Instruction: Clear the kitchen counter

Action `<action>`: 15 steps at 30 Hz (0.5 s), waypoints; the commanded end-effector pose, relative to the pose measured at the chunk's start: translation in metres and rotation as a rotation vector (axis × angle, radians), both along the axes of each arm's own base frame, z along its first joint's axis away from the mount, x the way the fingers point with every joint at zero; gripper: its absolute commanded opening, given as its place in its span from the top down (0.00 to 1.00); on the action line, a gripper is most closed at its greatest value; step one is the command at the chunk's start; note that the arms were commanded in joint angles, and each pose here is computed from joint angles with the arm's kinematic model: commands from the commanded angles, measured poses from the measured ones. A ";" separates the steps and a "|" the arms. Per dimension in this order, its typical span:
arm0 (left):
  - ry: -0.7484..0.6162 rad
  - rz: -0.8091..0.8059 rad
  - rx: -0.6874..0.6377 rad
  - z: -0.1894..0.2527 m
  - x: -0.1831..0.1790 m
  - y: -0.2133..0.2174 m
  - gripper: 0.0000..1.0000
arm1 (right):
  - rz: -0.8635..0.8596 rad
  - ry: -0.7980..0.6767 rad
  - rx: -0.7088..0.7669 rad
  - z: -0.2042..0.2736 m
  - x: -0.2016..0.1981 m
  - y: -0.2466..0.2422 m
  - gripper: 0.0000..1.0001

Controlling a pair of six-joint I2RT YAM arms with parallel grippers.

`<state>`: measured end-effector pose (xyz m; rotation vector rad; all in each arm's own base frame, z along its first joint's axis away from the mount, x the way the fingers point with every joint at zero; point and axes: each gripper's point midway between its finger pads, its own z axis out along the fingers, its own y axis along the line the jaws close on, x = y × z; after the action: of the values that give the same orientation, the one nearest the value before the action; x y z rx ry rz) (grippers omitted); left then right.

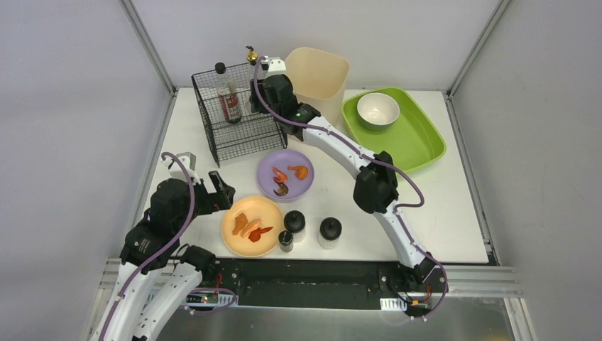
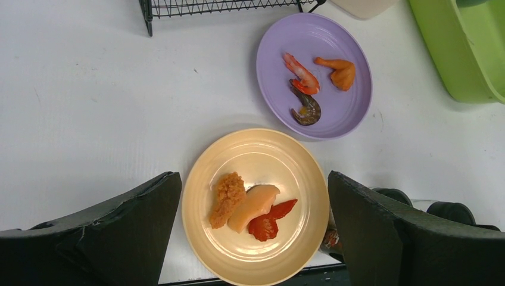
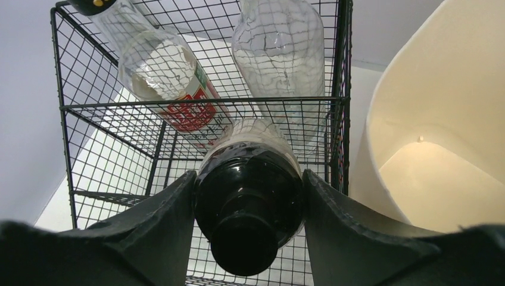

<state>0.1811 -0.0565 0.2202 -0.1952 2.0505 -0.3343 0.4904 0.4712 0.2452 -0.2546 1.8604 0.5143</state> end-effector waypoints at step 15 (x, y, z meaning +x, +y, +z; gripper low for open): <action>-0.002 0.009 -0.018 0.002 0.003 0.000 0.03 | -0.115 -0.073 0.129 0.022 0.032 -0.001 0.77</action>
<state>0.1813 -0.0558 0.2201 -0.2025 2.0513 -0.3361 0.5015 0.4764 0.2385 -0.1945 1.8513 0.5161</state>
